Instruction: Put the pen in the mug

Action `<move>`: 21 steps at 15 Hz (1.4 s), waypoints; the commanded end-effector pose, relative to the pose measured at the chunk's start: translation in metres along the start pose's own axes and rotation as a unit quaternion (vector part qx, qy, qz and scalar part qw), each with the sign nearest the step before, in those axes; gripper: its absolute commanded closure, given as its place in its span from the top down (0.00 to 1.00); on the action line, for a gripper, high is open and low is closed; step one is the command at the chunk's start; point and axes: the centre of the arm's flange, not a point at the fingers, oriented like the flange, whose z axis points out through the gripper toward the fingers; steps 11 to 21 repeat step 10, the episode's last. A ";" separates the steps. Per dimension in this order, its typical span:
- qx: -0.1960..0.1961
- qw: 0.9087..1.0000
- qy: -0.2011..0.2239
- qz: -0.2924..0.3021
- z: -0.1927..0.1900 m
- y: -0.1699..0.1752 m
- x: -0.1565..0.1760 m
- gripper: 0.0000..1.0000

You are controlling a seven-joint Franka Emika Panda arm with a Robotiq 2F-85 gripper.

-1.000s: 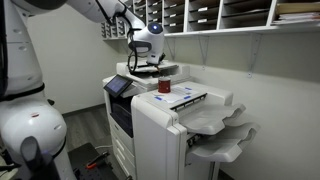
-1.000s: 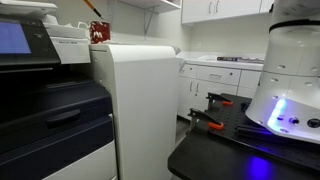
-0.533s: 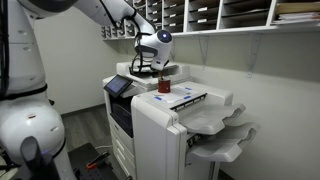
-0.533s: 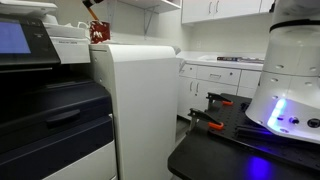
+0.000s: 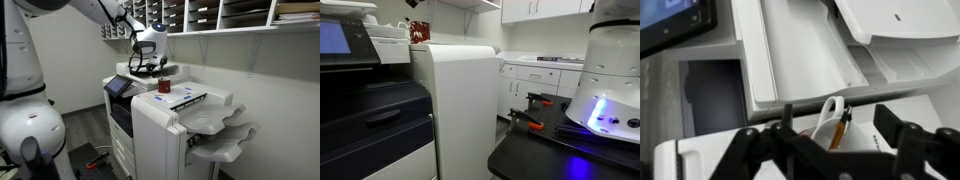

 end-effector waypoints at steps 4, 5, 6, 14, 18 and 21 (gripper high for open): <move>-0.003 0.987 0.160 -0.018 -0.046 0.025 -0.041 1.00; 0.000 0.981 0.191 -0.018 -0.052 0.029 -0.046 1.00; -0.013 0.978 0.206 -0.026 -0.057 0.032 -0.049 1.00; -0.038 0.965 0.259 -0.031 -0.070 0.044 -0.057 1.00; -0.038 0.965 0.259 -0.031 -0.070 0.044 -0.057 1.00; -0.038 0.965 0.259 -0.031 -0.070 0.044 -0.057 1.00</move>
